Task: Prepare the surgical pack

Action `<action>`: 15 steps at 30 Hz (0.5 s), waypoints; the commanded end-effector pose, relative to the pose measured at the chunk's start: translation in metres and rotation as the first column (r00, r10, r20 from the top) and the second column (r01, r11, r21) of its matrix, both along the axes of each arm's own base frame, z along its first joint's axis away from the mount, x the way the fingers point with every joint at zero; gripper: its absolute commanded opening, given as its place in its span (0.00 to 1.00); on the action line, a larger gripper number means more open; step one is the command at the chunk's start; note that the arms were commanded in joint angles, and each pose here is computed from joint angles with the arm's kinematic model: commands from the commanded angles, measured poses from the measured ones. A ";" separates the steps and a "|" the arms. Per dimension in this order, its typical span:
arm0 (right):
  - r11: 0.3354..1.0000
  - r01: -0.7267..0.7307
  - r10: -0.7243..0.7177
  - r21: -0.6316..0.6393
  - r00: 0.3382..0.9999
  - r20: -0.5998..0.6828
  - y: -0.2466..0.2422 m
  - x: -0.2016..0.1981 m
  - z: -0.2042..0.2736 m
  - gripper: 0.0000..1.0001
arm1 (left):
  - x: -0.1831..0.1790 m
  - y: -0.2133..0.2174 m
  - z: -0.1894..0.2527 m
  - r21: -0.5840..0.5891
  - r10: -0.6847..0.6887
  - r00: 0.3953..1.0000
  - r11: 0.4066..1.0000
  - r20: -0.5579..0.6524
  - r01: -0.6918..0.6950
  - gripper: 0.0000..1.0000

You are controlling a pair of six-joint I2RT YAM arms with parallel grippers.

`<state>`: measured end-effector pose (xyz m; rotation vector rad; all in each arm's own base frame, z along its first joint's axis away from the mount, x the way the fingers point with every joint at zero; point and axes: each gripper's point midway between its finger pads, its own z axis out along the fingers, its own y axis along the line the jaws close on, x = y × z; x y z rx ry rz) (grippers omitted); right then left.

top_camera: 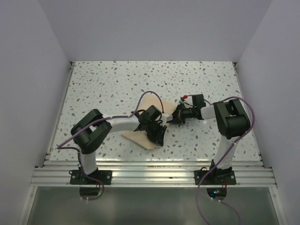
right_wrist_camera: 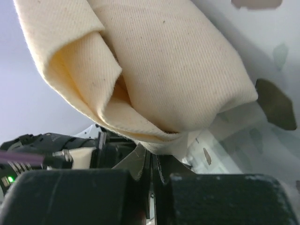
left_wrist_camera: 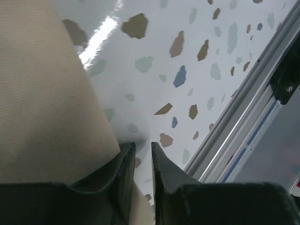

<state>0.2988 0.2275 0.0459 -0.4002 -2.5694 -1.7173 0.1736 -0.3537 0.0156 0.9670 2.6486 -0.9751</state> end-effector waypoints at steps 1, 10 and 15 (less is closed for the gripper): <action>0.985 0.107 -0.100 -0.135 0.994 0.053 -0.009 0.027 -0.029 0.00 | 0.018 0.076 -0.048 0.298 0.138 0.990 0.946 -0.014 -0.127 0.26; 0.983 0.090 -0.082 -0.161 0.995 0.060 -0.011 0.028 -0.010 0.00 | 0.055 0.139 -0.040 0.396 0.314 0.948 0.865 0.052 -0.308 0.28; 0.980 0.104 -0.072 -0.170 0.980 0.184 -0.011 0.053 0.042 0.00 | 0.054 0.125 -0.008 0.290 0.309 0.950 0.906 0.041 -0.308 0.34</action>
